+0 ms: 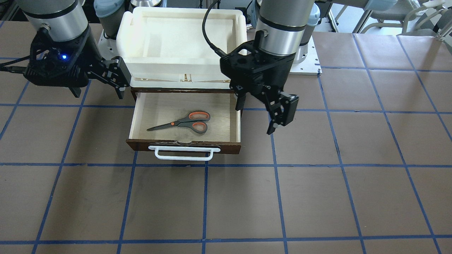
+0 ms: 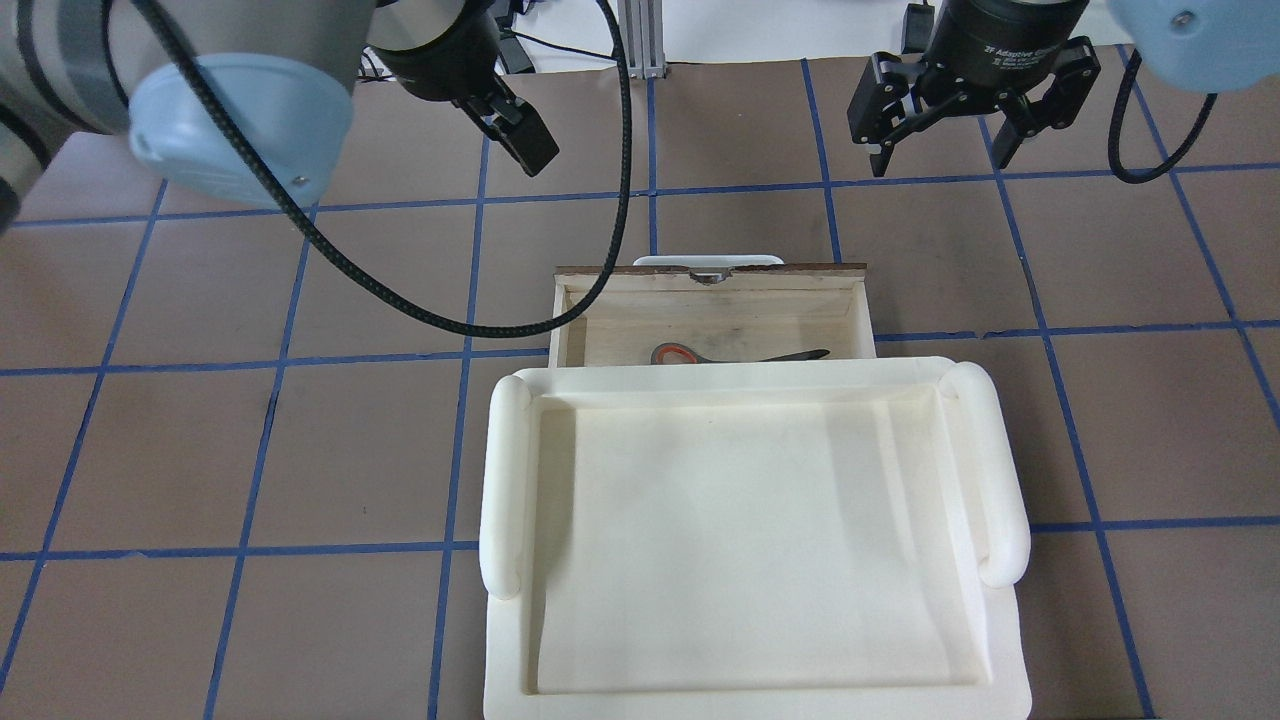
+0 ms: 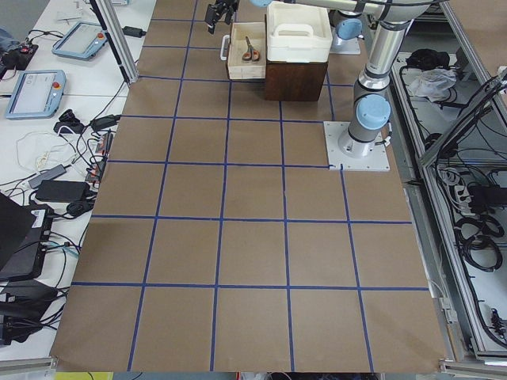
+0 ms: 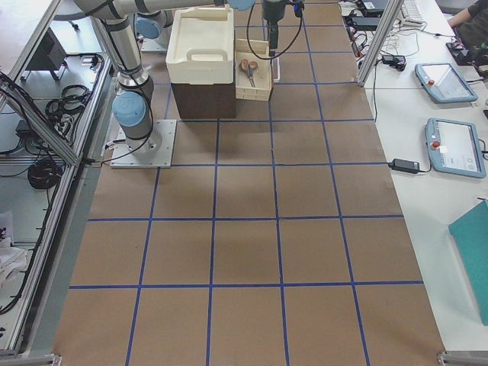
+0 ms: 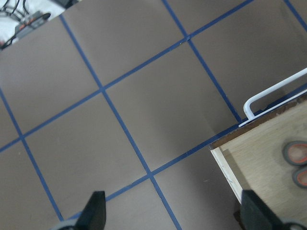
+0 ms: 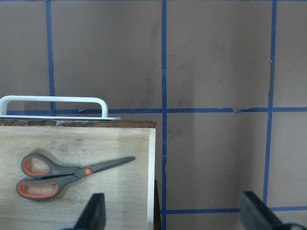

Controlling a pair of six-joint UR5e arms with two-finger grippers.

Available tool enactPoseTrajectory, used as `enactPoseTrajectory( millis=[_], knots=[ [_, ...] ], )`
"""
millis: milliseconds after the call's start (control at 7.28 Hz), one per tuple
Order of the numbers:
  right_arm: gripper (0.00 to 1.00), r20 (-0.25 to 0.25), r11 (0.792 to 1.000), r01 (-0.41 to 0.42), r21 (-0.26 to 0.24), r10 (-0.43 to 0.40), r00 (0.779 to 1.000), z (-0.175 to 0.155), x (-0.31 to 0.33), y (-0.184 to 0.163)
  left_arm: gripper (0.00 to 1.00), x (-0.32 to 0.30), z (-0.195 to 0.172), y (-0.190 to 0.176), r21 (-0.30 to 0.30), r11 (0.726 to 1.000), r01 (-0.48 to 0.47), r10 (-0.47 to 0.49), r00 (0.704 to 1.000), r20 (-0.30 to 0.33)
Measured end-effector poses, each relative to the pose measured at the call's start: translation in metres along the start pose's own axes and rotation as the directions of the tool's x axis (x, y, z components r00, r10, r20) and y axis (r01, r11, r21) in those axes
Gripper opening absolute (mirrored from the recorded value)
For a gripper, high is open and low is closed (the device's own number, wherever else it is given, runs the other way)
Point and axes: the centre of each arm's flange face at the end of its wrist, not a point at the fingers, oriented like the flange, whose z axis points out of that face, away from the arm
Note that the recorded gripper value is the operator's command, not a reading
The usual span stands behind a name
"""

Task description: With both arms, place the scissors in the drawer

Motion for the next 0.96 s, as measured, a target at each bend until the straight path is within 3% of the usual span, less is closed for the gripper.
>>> enactPoseTrajectory(
  millis=[137, 412, 962],
  knots=[
    [1.00, 0.014, 1.000, 0.002, -0.008, -0.001, 1.000, 0.001, -0.001, 0.001, 1.00, -0.012, -0.010, 0.017, -0.047, 0.989, 0.140, -0.139, 0.990, 0.011],
    [1.00, 0.041, 1.000, 0.003, -0.019, -0.002, 0.999, 0.002, -0.004, 0.003, 1.00, -0.033, -0.013, 0.041, -0.140, 0.927, 0.348, -0.347, 0.937, 0.029],
    [1.00, 0.043, 1.000, 0.003, -0.024, -0.002, 0.999, 0.006, -0.004, 0.002, 1.00, -0.034, -0.006, 0.051, -0.176, 0.867, 0.466, -0.471, 0.882, 0.012]
  ],
)
